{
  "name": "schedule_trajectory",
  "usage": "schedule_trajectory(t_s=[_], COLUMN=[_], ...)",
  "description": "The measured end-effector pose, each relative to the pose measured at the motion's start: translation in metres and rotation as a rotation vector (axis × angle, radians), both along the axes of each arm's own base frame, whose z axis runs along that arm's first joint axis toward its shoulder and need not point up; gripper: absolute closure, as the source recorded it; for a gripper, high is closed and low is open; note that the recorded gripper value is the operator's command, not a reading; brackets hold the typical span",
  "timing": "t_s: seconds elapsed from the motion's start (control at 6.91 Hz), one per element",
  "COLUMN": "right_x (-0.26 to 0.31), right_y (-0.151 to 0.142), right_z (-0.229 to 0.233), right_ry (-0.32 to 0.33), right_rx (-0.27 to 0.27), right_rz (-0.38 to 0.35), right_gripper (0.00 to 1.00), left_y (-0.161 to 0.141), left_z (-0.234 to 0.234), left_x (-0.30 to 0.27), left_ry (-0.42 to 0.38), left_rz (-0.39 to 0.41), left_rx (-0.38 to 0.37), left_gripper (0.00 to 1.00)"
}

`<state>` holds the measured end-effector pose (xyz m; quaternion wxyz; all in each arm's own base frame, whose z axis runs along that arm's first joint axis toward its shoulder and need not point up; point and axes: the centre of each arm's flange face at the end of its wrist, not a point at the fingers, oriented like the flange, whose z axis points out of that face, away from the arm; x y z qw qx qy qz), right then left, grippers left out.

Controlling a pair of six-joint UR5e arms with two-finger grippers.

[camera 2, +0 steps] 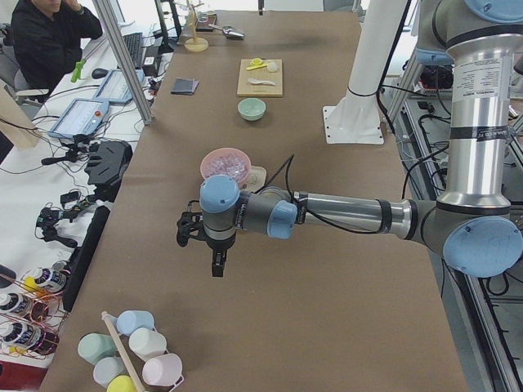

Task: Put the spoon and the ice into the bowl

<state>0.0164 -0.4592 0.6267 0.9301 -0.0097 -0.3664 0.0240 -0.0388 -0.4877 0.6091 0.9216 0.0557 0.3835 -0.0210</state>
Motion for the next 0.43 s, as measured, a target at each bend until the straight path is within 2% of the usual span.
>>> schedule_trajectory(t_s=[0.43], right_x=[-0.0006], right_y=[-0.0003], right_z=[-0.0025], right_ry=[-0.008], right_rx=[0.003], right_rz=[-0.001], right_gripper=[0.00], left_y=[0.0003], left_z=[-0.0004], left_x=[-0.0001], left_ry=[-0.001], left_rz=[0.000], left_rx=[0.002], left_gripper=[0.02])
